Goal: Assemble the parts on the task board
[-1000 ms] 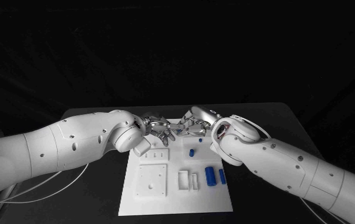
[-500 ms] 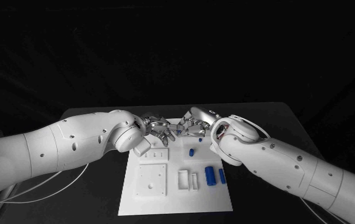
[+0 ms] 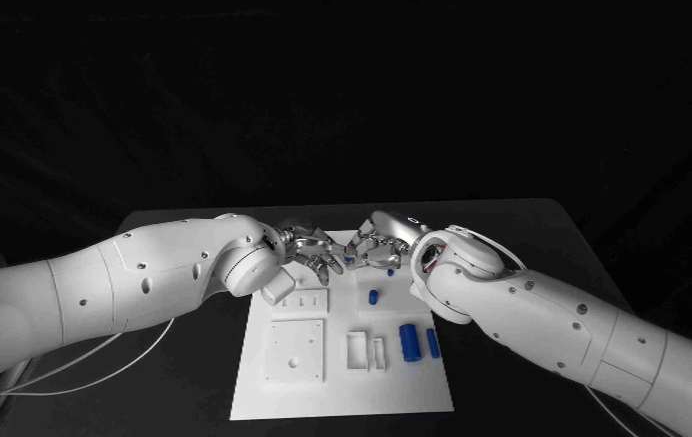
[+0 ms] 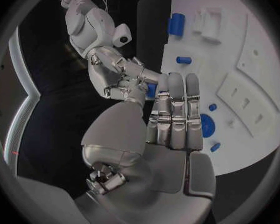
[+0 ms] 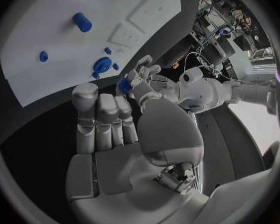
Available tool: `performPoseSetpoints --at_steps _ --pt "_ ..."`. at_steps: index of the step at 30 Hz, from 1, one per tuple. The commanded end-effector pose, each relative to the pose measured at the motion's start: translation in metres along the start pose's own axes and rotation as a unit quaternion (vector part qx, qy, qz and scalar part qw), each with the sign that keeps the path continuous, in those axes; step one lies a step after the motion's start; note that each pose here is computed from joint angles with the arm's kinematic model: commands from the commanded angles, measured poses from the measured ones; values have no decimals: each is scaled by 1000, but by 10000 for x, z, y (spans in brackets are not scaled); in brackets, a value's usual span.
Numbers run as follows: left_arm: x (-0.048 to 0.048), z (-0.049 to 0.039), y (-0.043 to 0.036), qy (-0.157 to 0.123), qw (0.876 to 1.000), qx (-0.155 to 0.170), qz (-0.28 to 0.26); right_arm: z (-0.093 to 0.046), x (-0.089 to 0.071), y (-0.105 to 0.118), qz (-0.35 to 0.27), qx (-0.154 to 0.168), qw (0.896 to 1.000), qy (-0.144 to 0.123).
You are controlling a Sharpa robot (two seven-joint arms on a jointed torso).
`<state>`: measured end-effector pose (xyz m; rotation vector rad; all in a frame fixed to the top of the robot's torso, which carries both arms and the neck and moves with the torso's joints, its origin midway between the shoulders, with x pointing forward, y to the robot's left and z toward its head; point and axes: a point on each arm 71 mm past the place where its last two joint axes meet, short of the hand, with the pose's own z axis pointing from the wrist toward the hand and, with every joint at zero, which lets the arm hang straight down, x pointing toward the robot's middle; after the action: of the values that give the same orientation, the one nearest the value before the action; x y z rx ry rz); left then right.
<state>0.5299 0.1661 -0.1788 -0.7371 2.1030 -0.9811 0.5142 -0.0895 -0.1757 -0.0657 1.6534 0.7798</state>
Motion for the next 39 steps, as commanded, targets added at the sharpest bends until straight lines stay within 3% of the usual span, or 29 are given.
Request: performPoseSetpoints --at_steps 1,24,39 --pt "9 4 -14 3 1000 6 3 2 17 18 -5 -3 1000 8" --pt "7 6 -3 0 1000 3 3 7 20 -18 -3 0 1000 6" --pt "-37 0 19 -25 1000 -3 15 -13 -13 -90 10 -5 1000 -17"
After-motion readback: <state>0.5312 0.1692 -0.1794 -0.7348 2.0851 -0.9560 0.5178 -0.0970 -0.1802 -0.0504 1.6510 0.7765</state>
